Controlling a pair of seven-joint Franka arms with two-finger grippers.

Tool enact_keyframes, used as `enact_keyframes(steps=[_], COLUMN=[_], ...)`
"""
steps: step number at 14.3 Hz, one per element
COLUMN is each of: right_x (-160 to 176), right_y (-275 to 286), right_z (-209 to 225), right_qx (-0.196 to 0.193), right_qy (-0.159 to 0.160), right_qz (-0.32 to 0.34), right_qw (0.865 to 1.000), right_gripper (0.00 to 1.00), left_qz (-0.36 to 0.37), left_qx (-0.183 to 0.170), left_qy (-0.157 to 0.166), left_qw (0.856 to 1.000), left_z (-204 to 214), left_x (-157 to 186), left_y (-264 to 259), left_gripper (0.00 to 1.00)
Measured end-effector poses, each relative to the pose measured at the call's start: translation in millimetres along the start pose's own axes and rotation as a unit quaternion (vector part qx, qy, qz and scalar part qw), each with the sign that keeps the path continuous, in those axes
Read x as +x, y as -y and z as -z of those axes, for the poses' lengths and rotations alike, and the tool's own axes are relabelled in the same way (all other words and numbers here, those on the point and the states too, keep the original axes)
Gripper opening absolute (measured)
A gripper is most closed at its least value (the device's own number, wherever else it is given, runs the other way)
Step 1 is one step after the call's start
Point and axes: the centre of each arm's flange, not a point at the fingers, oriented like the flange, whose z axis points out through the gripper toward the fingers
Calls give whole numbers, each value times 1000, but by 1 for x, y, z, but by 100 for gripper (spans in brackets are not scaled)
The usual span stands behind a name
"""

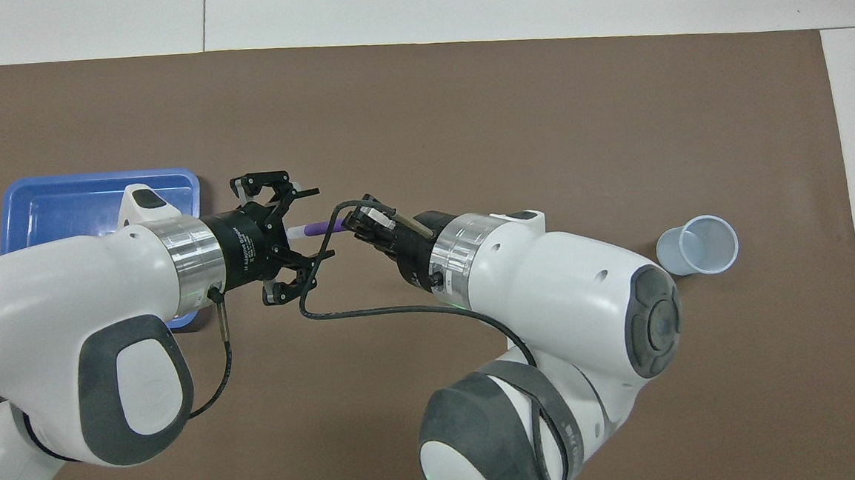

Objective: Right arm passes pens to left for tray arrangement
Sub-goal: 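Close the left gripper on the purple pen held by the right gripper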

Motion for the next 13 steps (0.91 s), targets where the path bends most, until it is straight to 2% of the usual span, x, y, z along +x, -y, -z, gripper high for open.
enact_keyframes(steps=[9, 13], right_x=[0, 1], right_y=[0, 0], right_z=[0, 0], right_qx=[0, 0], right_qy=[0, 0], right_qz=[0, 0], right_qw=[1000, 1000], right_gripper=[19, 19], left_qz=[-2, -2], left_qx=[-7, -5], left_qy=[-4, -4], left_qw=[1000, 1000], left_z=[-9, -11], left_x=[1, 1], left_y=[6, 8], left_gripper=[80, 65])
